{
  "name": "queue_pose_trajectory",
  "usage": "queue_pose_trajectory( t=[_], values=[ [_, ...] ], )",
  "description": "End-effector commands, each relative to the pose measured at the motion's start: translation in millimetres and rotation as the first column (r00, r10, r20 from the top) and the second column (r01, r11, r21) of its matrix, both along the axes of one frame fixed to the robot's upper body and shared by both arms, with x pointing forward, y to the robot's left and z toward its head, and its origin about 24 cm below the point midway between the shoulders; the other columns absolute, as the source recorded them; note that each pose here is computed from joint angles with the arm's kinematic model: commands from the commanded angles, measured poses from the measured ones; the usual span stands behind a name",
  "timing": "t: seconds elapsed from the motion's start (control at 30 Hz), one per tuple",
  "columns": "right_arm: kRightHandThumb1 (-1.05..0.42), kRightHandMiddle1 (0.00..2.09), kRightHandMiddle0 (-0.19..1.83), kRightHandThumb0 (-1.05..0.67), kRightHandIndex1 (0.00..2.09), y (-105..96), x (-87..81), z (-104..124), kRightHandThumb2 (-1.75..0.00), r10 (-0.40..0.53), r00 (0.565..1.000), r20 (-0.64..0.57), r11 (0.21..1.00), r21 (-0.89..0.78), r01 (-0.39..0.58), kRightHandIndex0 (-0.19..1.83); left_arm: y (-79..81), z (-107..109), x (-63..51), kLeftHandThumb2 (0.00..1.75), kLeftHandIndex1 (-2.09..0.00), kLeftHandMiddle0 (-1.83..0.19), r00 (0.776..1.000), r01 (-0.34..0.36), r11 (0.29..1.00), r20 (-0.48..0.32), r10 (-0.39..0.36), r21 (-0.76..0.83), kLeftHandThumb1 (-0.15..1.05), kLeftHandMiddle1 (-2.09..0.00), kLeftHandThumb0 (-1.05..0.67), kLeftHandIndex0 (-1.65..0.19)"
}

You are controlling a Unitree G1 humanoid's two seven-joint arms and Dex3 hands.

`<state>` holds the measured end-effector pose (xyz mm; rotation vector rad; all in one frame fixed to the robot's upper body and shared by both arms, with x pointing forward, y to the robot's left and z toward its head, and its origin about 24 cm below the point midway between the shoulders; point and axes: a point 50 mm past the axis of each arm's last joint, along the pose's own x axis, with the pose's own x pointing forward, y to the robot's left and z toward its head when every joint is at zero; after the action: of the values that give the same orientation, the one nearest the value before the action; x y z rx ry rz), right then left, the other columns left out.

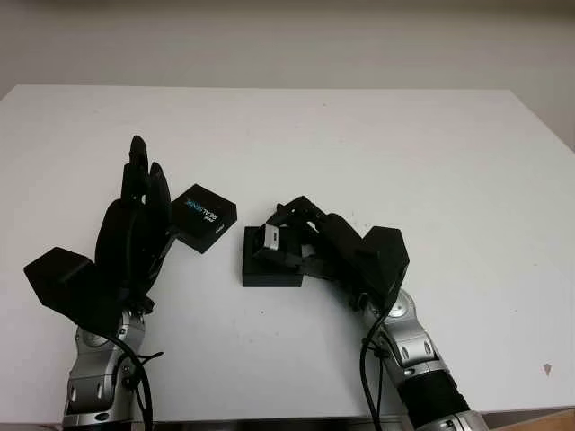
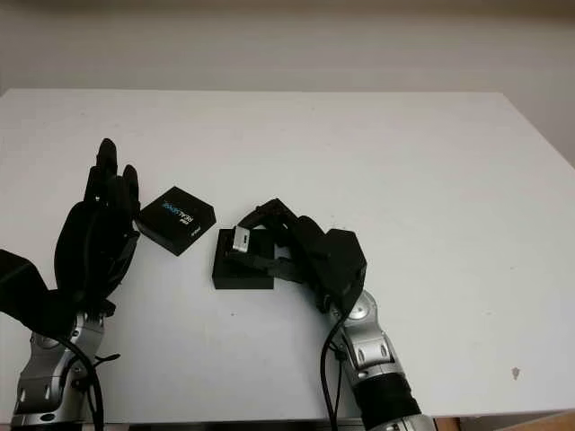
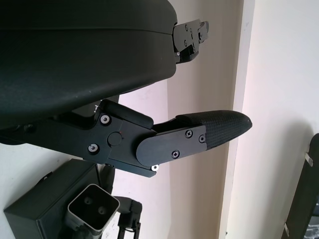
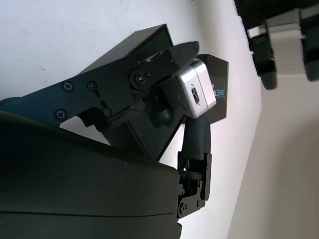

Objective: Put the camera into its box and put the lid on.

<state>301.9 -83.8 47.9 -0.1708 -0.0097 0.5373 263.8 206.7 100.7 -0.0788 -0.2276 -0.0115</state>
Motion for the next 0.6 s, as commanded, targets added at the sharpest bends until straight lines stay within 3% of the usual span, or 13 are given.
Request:
queue_pose_trajectory(
  t=[0.0,0.07,0.13,0.23,0.33,0.57],
  values=[
    [-1.04,1.8,0.14,-0.47,0.05,2.6,-4.5,-8.4,-0.06,0.037,0.999,-0.002,0.996,-0.085,-0.037,0.17,-0.2,2.1,-2.4,0.62,0.0,0.19,1.0,0.0,1.0,0.015,0.0,-0.002,1.05,0.0,-0.75,0.19],
    [-1.03,1.63,-0.05,-0.52,0.02,0.3,-4.3,-4.7,-0.05,0.063,0.998,0.028,0.984,-0.168,-0.058,0.11,0.2,1.9,-2.8,0.61,0.0,0.19,1.0,0.001,1.0,0.014,-0.001,0.001,1.05,0.0,-0.75,0.19],
    [-1.01,1.22,-0.16,-0.57,0.03,-2.8,-4.5,0.7,-0.05,0.075,0.996,0.054,0.971,-0.231,-0.061,-0.01,0.7,1.9,-3.1,0.61,0.0,0.19,1.0,-0.001,1.0,0.013,0.001,0.006,1.05,0.0,-0.76,0.19],
    [-0.97,0.73,-0.12,-0.55,0.03,-9.4,-5.4,12.5,-0.05,0.081,0.988,0.13,0.955,-0.294,-0.04,-0.1,1.9,2.1,-3.6,0.61,0.0,0.19,1.0,-0.001,1.0,0.012,0.0,0.015,1.05,0.0,-0.76,0.19],
    [-0.94,0.51,-0.07,-0.55,0.03,-17.2,-6.0,22.5,-0.05,0.08,0.976,0.204,0.94,-0.341,-0.006,-0.17,2.5,2.6,-3.8,0.62,0.0,0.19,1.0,-0.001,1.0,0.008,0.001,0.017,1.05,0.0,-0.76,0.19],
    [-0.92,0.24,0.01,-0.54,0.0,-31.8,-10.2,46.4,-0.05,0.102,0.93,0.352,0.891,-0.449,0.072,-0.19,4.0,3.7,-4.0,0.61,0.0,0.19,1.0,0.002,1.0,0.008,-0.002,0.019,1.05,0.0,-0.76,0.19]
  ],
)
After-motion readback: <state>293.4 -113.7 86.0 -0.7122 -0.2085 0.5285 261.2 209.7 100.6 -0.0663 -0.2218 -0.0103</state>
